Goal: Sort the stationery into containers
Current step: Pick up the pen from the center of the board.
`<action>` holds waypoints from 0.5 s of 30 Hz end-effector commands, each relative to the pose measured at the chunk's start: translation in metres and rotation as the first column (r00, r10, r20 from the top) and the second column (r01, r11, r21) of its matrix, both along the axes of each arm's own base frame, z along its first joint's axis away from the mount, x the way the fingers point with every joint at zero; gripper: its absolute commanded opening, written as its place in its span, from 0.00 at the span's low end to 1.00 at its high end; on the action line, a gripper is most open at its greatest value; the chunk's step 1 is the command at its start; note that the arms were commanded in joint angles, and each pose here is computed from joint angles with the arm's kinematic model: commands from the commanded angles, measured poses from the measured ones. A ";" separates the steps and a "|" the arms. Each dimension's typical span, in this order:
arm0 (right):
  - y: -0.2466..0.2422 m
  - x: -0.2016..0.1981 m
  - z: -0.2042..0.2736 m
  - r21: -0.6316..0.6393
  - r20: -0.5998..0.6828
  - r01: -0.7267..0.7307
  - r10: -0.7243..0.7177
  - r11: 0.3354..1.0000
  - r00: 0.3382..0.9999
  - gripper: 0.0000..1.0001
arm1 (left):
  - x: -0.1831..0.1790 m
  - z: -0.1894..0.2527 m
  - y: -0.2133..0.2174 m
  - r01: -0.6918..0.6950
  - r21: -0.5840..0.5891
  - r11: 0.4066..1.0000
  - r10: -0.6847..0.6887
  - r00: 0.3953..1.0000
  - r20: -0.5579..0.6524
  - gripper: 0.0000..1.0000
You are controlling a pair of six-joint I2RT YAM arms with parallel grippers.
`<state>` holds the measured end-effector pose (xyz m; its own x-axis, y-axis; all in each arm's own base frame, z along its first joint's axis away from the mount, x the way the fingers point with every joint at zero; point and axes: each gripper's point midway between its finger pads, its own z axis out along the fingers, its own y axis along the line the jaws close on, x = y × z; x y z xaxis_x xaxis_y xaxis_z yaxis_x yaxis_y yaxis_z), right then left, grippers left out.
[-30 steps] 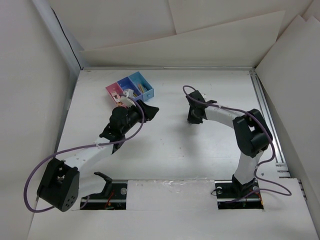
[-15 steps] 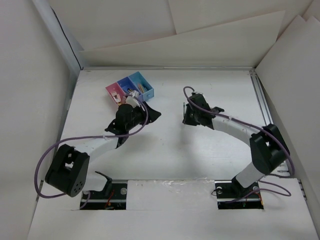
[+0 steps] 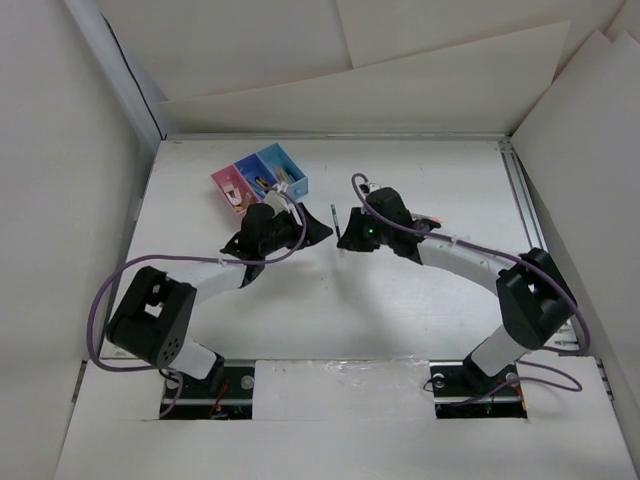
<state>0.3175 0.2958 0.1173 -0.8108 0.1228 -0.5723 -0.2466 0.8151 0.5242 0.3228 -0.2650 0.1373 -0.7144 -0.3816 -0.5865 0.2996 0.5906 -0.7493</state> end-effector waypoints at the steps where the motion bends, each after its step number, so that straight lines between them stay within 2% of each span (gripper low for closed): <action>1: 0.034 -0.008 0.024 0.101 0.080 -0.122 0.114 0.987 0.990 0.00 | 0.012 0.022 -0.010 0.022 -0.045 0.999 -0.019 0.998 0.063 0.52; 6: 0.053 -0.023 0.019 0.131 0.068 -0.201 0.193 0.971 0.979 0.00 | 0.019 0.010 -0.013 0.021 -0.040 0.999 -0.019 0.998 0.052 0.47; 9: 0.056 -0.025 0.011 0.137 0.047 -0.219 0.215 0.966 0.976 0.00 | 0.023 0.004 -0.010 -0.002 -0.021 1.000 0.003 0.999 0.052 0.40; 10: 0.062 -0.025 0.012 0.141 0.055 -0.229 0.223 0.963 0.973 0.00 | 0.024 0.000 -0.010 -0.003 -0.017 1.000 0.003 0.999 0.044 0.36; 11: 0.062 -0.025 0.012 0.141 0.055 -0.229 0.223 0.963 0.973 0.00 | 0.024 0.000 -0.010 -0.003 -0.017 1.000 0.003 0.999 0.044 0.25; 12: 0.062 -0.025 0.012 0.141 0.055 -0.229 0.223 0.963 0.973 0.00 | 0.026 0.000 -0.009 -0.016 -0.013 1.000 0.016 0.999 0.046 0.19; 15: 0.061 -0.024 0.008 0.131 0.050 -0.220 0.215 0.967 0.975 0.00 | 0.029 0.000 -0.007 -0.042 -0.013 0.999 0.042 0.998 0.043 0.06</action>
